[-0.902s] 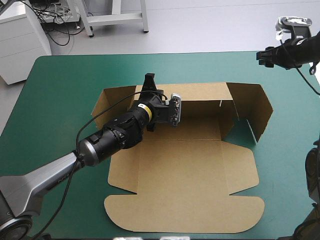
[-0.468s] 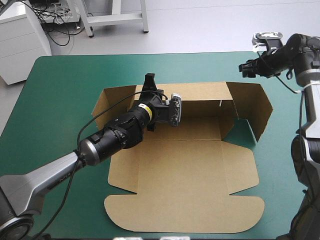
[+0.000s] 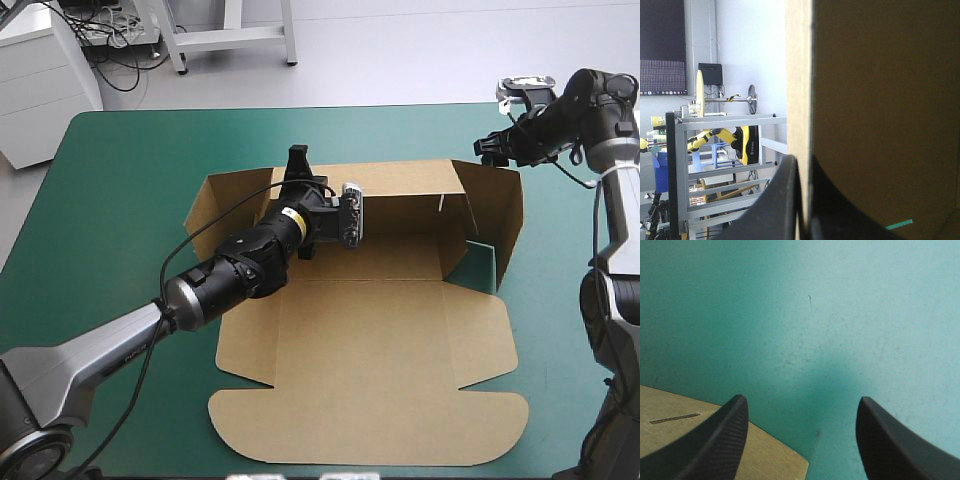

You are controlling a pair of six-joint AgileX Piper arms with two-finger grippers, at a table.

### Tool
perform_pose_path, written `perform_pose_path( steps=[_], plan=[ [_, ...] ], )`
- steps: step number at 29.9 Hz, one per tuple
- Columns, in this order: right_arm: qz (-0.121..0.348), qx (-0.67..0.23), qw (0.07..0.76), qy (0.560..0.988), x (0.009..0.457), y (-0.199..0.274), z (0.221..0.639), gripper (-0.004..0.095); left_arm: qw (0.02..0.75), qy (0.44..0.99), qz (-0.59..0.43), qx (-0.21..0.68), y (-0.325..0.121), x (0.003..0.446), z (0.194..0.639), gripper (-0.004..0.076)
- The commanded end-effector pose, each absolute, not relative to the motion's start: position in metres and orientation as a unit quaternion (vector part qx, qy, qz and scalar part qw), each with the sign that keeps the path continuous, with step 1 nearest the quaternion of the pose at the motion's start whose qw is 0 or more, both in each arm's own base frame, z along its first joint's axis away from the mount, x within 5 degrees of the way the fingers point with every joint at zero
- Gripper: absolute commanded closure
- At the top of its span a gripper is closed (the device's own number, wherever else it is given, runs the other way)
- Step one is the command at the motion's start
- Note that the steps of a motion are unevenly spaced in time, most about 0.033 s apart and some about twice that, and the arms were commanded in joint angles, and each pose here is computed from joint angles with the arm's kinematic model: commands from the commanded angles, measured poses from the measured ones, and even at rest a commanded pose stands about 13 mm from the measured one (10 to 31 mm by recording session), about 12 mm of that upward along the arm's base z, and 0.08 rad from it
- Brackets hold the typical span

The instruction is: Fold the box

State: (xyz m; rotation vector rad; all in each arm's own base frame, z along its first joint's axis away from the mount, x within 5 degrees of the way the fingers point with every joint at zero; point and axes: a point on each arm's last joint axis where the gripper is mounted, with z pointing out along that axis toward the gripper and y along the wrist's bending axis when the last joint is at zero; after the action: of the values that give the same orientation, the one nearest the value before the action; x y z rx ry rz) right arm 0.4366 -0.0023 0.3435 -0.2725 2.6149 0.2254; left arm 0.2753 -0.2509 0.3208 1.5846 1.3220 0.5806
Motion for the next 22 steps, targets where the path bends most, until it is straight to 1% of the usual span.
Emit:
perform_pose_path(
  steps=[1, 4, 8, 11, 18, 22],
  plan=[
    [0.084, -0.105, 0.297, 0.945, 0.418, -0.002, 0.384, 0.0357, 0.500, 0.554, 0.202, 0.635, -0.256, 0.269, 0.326, 0.0756],
    [0.090, -0.109, 0.301, 0.943, 0.414, 0.000, 0.388, 0.0382, 0.499, 0.556, 0.203, 0.633, -0.256, 0.269, 0.326, 0.0756],
    [0.103, -0.116, 0.296, 0.943, 0.408, 0.003, 0.384, 0.0382, 0.499, 0.556, 0.203, 0.633, -0.256, 0.269, 0.326, 0.0756],
    [0.104, -0.125, 0.286, 0.944, 0.403, 0.003, 0.377, 0.0382, 0.499, 0.556, 0.203, 0.633, -0.256, 0.269, 0.326, 0.0756],
    [0.118, -0.146, 0.315, 0.930, 0.381, 0.009, 0.378, 0.0382, 0.498, 0.558, 0.203, 0.632, -0.255, 0.269, 0.326, 0.0756],
    [0.129, -0.157, 0.318, 0.926, 0.366, 0.012, 0.370, 0.0382, 0.498, 0.558, 0.203, 0.632, -0.255, 0.269, 0.326, 0.0756]
  ],
)
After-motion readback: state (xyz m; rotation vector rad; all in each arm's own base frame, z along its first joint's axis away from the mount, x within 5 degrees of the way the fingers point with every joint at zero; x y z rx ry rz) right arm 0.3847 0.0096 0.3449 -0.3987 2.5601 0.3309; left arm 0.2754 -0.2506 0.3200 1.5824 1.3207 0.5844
